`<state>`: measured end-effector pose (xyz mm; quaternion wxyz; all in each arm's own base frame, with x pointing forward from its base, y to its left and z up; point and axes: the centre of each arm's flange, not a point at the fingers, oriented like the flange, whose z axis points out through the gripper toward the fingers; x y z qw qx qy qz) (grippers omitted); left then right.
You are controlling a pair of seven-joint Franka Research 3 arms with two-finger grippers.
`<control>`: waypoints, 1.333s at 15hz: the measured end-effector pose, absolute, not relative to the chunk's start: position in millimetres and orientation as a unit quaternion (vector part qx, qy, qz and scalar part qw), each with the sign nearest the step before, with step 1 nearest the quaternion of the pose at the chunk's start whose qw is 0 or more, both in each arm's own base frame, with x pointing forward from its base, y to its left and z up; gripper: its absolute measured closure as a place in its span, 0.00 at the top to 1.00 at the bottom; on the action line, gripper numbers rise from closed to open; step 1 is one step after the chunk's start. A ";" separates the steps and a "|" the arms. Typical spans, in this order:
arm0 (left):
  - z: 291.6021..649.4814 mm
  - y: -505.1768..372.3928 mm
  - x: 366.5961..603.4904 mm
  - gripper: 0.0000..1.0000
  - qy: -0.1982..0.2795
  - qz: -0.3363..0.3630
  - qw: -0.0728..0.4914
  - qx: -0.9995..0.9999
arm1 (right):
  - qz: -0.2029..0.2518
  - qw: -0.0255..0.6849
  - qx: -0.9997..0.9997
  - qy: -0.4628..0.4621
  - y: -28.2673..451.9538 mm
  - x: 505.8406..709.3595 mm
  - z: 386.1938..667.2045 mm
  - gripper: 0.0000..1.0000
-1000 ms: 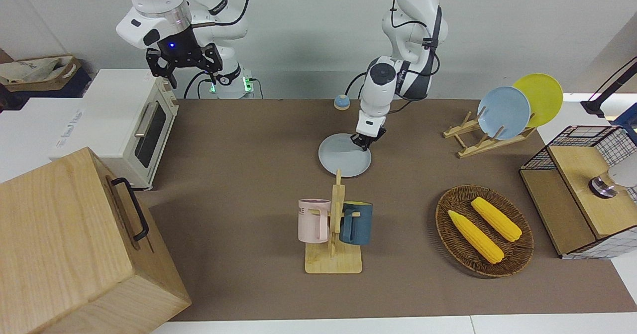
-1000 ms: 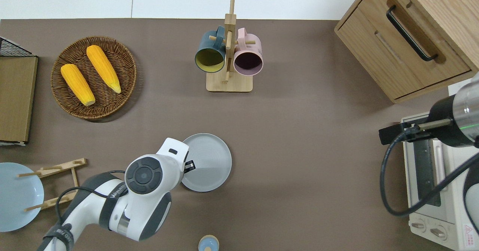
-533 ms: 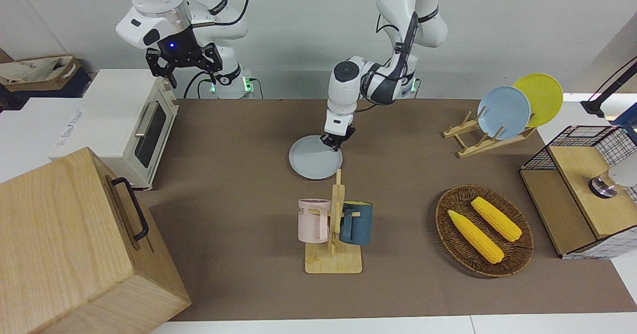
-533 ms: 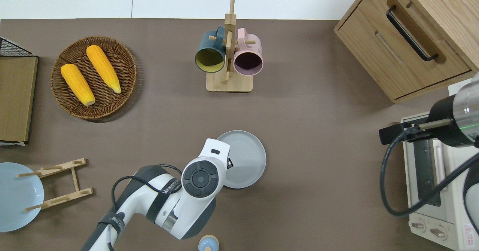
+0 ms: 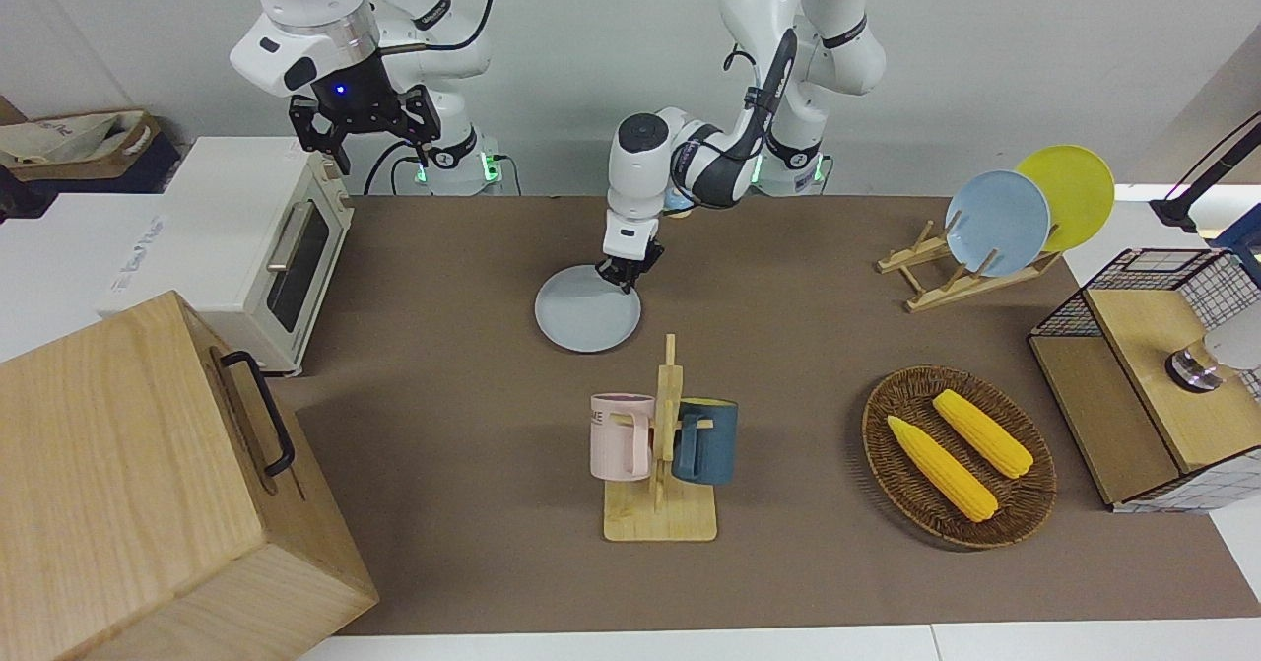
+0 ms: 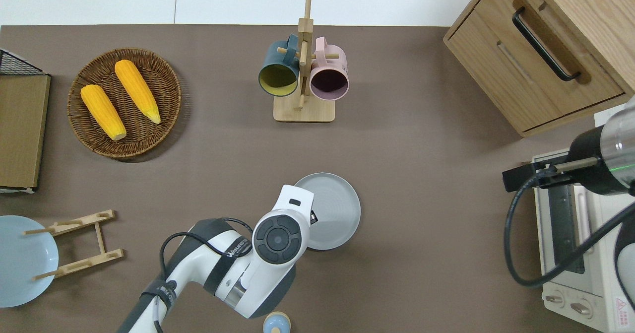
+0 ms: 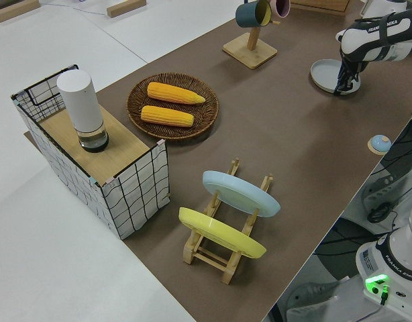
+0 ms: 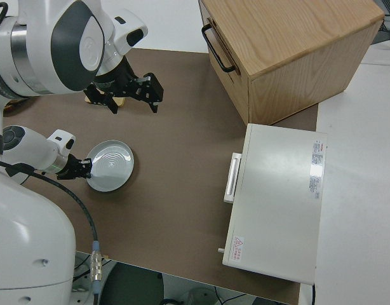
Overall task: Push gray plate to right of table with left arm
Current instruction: 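Push the gray plate with the left gripper toward the toaster oven, then continue pushing the gray plate with the left gripper toward the toaster oven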
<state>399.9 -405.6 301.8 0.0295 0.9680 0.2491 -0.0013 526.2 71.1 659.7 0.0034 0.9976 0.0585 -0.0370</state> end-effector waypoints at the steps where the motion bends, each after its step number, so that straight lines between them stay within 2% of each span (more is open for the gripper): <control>1: 301.9 -409.9 399.2 0.04 0.251 -0.001 0.031 0.968 | -0.037 0.003 0.998 0.058 71.1 526.2 659.7 0.99; 5: 301.8 -419.6 397.7 0.06 0.238 0.006 0.030 0.971 | -0.037 0.003 0.998 0.058 71.1 526.2 659.7 0.99; 10: 293.7 -419.4 397.2 0.51 0.206 0.012 0.003 0.978 | -0.037 0.003 0.998 0.058 71.1 526.2 659.7 0.99; 13: 302.8 -417.4 406.5 0.82 0.196 0.004 -0.017 0.981 | -0.037 0.003 0.998 0.058 71.1 526.2 659.7 0.99; 15: 309.6 -417.1 411.9 0.99 0.192 0.001 -0.022 0.981 | -0.037 0.003 0.998 0.058 71.1 526.2 659.7 0.99; 17: 314.2 -416.0 414.8 1.00 0.180 -0.005 -0.032 0.983 | -0.037 0.003 0.998 0.058 71.1 526.2 659.7 0.99; 20: 327.0 -406.4 424.0 1.00 0.131 -0.029 -0.058 0.989 | -0.037 0.003 0.998 0.058 71.1 526.2 659.7 0.99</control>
